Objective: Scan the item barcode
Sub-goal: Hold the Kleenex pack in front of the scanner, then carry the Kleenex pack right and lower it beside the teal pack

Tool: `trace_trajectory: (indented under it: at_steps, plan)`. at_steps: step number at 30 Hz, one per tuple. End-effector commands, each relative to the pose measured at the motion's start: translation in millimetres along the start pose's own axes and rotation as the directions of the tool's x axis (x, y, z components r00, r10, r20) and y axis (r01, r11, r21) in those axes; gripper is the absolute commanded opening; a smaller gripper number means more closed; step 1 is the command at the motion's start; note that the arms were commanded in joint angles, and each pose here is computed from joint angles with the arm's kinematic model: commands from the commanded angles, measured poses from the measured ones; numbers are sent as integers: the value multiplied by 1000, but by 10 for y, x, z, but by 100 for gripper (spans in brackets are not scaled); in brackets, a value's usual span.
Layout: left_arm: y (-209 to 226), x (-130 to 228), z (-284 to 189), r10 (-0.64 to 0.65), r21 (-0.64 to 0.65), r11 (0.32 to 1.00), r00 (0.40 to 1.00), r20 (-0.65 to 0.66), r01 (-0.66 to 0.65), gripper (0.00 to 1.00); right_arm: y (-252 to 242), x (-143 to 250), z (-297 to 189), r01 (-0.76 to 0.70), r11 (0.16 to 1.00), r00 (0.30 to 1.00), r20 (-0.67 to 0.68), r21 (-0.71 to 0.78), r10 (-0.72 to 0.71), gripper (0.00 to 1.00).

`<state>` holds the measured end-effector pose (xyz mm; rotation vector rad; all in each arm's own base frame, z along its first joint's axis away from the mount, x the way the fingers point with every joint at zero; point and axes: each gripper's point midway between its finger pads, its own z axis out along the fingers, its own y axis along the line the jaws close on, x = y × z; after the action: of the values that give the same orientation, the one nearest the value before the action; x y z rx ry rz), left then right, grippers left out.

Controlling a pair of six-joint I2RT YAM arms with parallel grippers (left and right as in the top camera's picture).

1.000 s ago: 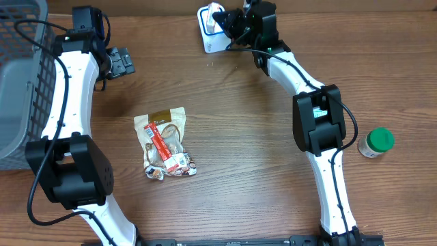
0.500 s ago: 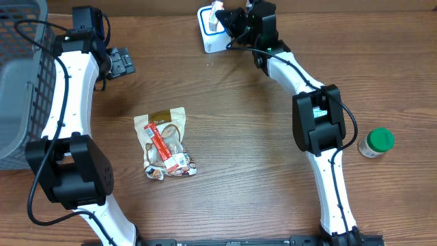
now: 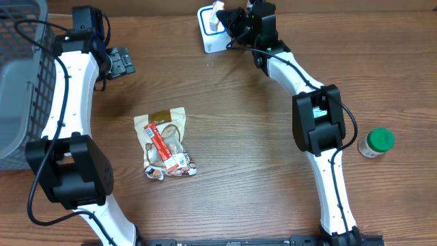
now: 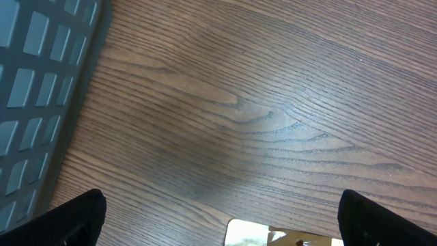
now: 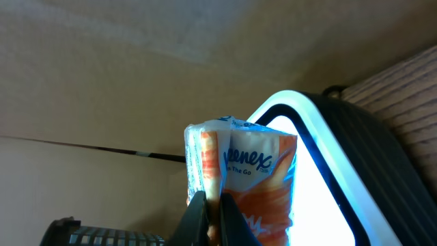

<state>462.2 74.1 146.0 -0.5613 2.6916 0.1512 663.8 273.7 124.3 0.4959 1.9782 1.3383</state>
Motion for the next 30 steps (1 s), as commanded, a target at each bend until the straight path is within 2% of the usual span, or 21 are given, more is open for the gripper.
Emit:
trace_trajectory:
  at_steps: [1,6,12,19,26,30]
  plan:
    - [8,-47,-71,5,9,1000,1000,19,-5,100,144,105,10,9,999,999,-50,-47,-11,4]
    - [8,-47,-71,4,9,1000,1000,19,-5,100,342,81,-110,-16,999,996,-86,-41,13,4]
    - [8,-47,-71,4,9,1000,1000,19,-5,100,772,33,-360,74,997,991,-110,-37,-78,4]
    - [8,-47,-71,4,9,1000,1000,19,-5,100,1006,248,-869,188,982,937,-299,1,-179,4]
    - [9,-46,-71,5,9,1000,1000,19,-5,100,317,605,-1465,243,941,839,-538,236,-81,4]
    - [8,-47,-71,5,9,1000,1000,19,-5,100,-260,683,-1930,347,799,803,-596,491,18,4]
